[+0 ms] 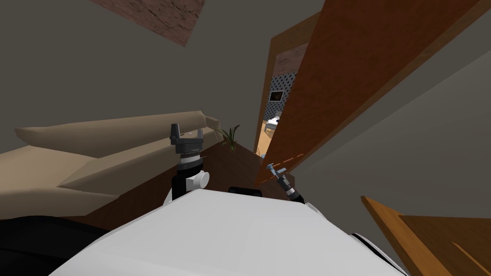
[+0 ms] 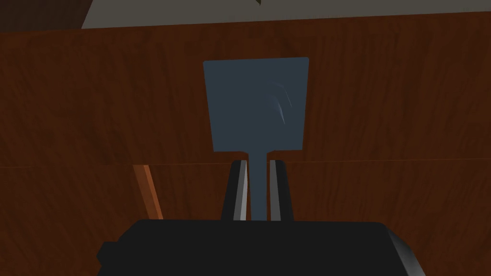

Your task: Pull the door open

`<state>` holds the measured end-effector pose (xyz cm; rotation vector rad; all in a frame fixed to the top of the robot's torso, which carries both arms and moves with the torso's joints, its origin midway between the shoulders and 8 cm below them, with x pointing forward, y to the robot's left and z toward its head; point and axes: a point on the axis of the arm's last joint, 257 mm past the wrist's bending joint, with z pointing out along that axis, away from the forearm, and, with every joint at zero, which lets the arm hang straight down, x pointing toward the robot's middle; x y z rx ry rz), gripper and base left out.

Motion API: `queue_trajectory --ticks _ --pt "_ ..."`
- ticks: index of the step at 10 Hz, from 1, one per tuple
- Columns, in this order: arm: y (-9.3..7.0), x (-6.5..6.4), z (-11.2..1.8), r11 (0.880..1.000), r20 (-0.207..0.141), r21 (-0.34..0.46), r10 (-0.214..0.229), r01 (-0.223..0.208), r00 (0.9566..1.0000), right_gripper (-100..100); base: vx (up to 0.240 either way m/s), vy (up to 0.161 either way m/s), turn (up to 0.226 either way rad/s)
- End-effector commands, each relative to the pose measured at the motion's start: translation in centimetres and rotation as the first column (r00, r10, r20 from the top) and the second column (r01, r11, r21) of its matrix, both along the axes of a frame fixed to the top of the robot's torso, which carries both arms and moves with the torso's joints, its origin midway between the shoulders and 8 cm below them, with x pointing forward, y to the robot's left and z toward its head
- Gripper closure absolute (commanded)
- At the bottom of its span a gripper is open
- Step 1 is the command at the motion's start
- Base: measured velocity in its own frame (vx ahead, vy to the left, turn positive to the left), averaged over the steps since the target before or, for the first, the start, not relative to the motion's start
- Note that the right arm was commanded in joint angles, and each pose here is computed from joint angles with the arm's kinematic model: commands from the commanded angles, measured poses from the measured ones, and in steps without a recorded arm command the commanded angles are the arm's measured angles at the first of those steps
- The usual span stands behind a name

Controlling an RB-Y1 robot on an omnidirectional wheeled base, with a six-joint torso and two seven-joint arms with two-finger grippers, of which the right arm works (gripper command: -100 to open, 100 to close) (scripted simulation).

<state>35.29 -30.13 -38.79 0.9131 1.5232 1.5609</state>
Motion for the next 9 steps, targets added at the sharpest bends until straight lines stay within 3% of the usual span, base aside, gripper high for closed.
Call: queue_trajectory --ticks 1,3,7,9 --pt "1.0 -1.1 -0.2 0.999 0.0 0.012 0.037 -0.037 0.9993 100 -0.006 0.0 -0.041" --pt "1.3 -2.0 -0.1 0.998 0.003 0.014 0.064 -0.064 0.998 100 -0.004 -0.005 -0.036" --pt "1.3 -2.0 -0.1 0.998 0.003 0.014 0.064 -0.064 0.998 100 0.0 -0.003 -0.004" --pt "1.5 -3.0 -0.1 0.996 0.004 0.015 0.09 -0.09 0.9959 100 -0.002 -0.006 -0.024"
